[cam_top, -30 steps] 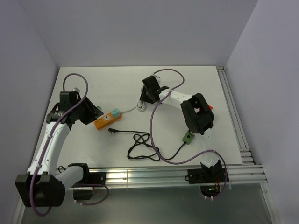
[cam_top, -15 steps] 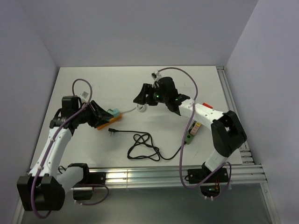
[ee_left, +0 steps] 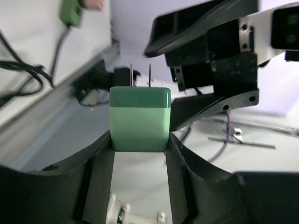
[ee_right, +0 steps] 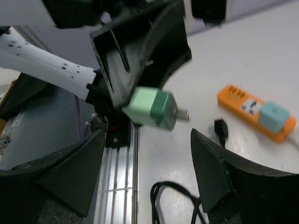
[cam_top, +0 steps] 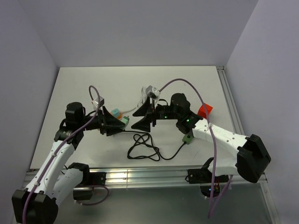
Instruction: Insert the plug
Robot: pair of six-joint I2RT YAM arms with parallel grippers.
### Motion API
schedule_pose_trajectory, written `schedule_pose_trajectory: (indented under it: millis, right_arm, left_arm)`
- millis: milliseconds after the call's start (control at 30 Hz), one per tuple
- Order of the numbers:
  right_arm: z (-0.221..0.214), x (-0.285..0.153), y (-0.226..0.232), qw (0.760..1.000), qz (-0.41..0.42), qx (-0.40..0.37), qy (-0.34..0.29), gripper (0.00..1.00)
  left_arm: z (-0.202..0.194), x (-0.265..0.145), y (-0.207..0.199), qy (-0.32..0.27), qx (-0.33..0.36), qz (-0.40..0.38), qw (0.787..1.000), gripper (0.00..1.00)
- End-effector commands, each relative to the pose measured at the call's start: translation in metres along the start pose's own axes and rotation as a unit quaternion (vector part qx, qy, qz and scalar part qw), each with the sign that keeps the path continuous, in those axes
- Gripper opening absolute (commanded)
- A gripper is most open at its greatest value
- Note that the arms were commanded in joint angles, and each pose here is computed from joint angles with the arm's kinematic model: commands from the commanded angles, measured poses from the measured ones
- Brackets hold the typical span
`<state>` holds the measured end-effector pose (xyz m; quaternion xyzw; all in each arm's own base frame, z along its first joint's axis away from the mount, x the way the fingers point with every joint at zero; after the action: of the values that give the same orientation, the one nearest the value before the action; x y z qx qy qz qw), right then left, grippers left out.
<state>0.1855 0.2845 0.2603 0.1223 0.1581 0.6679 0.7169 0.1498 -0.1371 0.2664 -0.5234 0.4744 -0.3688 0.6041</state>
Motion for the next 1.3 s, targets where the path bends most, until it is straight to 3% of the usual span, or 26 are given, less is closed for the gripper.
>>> schedule_pose_trajectory:
  millis: [0,367,567,633,833,867,1267]
  right_arm:
    - [0.017,0.000,0.012,0.994,0.068,-0.084,-0.034,0.80]
    - [0.025,0.015,0.042,0.982,0.150,-0.109,-0.023,0.76]
    - [0.026,0.016,0.050,0.977,0.188,-0.101,-0.012,0.66]
    - [0.026,0.018,0.050,0.976,0.194,-0.095,-0.011,0.48]
    - [0.028,0.017,0.054,0.981,0.177,-0.076,-0.031,0.17]
    - [0.028,0.018,0.054,0.982,0.169,-0.072,-0.033,0.00]
    - [0.028,0.048,0.060,0.993,0.015,0.041,-0.110,0.00]
  left_arm:
    - [-0.017,-0.001,-0.027,0.067,0.027,-0.053,0.996,0.00]
    - [-0.045,0.010,-0.049,0.157,0.066,-0.071,0.983,0.00]
    - [-0.047,0.011,-0.047,0.167,0.054,-0.069,0.982,0.00]
    - [-0.046,0.011,-0.050,0.165,0.064,-0.075,0.981,0.00]
    - [-0.041,0.016,-0.045,0.131,0.050,-0.058,0.988,0.00]
    - [-0.039,0.017,-0.045,0.122,0.047,-0.055,0.990,0.00]
    - [-0.014,0.021,-0.052,-0.024,0.082,0.045,0.995,0.00]
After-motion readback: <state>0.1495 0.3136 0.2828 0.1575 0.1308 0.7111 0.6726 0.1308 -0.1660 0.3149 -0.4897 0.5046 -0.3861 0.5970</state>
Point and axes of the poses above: each gripper's point midway between its finger pads, its own x axis out along the fingers, its own y axis along the line the jaws close on, z = x × y, the point moved 7 cm from there along -x, back along the fingers
